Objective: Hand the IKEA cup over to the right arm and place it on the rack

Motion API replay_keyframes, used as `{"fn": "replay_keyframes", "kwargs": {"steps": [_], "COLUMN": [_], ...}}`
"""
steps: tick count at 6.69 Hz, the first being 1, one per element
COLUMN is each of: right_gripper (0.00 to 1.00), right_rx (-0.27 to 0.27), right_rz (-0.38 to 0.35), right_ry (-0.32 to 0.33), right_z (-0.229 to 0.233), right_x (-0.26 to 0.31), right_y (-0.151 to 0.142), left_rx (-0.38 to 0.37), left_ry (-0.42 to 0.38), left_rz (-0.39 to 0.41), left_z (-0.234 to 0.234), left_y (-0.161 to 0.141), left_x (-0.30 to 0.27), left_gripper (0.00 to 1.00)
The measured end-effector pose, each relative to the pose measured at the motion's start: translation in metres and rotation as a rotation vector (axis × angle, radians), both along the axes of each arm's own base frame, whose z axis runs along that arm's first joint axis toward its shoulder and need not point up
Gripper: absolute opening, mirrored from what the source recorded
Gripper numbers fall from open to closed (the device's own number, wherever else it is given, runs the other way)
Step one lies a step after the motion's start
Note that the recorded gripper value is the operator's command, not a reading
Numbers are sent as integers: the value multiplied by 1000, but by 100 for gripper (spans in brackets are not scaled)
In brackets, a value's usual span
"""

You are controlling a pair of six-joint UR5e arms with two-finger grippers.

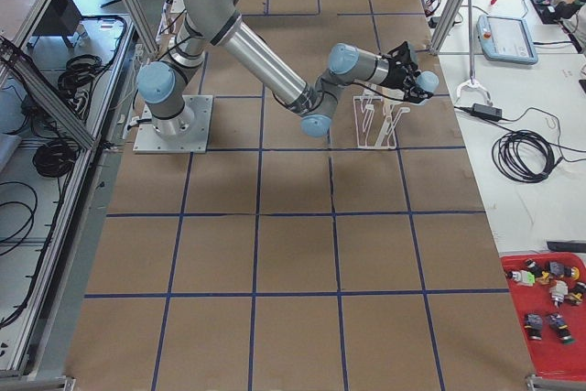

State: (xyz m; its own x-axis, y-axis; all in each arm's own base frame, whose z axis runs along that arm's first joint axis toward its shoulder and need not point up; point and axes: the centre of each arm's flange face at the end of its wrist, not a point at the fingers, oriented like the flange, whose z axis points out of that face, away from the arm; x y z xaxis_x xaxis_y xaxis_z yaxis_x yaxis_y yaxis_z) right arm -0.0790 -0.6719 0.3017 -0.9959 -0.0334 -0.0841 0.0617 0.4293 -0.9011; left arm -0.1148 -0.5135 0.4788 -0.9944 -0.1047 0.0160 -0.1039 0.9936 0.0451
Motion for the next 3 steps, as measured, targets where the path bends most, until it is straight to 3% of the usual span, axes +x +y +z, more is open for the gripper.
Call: {"fn": "replay_keyframes", "kwargs": {"steps": [3], "right_gripper": [19], "right_rx": [43], "right_rz": [-3], "right_ry": [-13], "right_z": [-22], "right_x": [-1], "right_y": [8], "left_rx": [-44], "left_ry": [-2], "left_rz": [-23], "left_z": [-3], "left_y": [0], "left_x": [-7], "left_gripper": [100]}}
